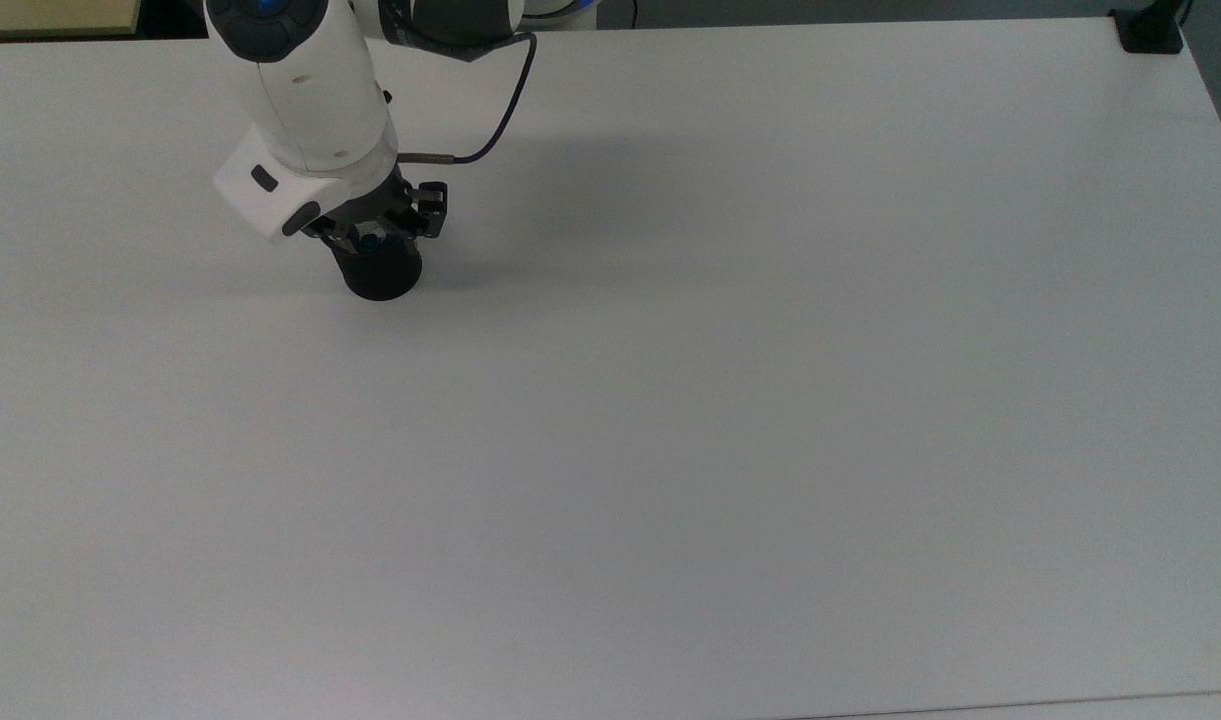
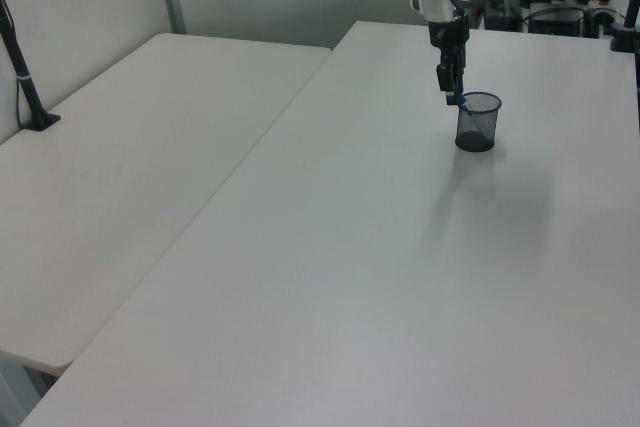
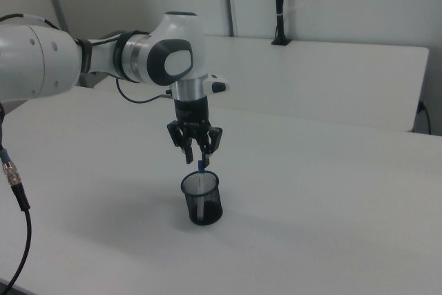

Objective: Remove the marker
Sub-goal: 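Close the gripper on the marker's blue cap, then lift the marker up and out of the mesh cup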

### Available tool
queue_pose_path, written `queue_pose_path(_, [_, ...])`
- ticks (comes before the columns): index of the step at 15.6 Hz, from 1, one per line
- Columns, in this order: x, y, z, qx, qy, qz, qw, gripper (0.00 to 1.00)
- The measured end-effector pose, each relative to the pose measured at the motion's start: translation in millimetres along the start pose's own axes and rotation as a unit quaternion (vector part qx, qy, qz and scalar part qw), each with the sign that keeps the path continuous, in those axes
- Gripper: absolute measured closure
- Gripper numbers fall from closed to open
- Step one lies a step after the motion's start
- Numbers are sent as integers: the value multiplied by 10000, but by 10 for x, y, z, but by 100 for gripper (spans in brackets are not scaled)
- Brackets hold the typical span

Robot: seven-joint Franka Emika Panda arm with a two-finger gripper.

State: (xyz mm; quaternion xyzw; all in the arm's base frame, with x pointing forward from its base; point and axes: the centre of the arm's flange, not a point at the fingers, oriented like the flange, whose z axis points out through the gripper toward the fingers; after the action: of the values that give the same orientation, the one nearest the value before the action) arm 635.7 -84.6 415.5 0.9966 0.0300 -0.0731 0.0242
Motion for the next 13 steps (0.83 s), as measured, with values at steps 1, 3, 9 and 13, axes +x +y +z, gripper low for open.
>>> queue_pose_path(1, [-1, 7, -1, 0, 1, -22, 10000, 55])
queue_pose_path(3, [-3, 20, -2, -2, 3, -66, 10000, 63])
queue_pose_path(9, [-1, 35, -20, -15, 21, -113, 9999, 82])
queue_pose_path(13, [-1, 50, -29, -19, 31, -154, 9999, 82])
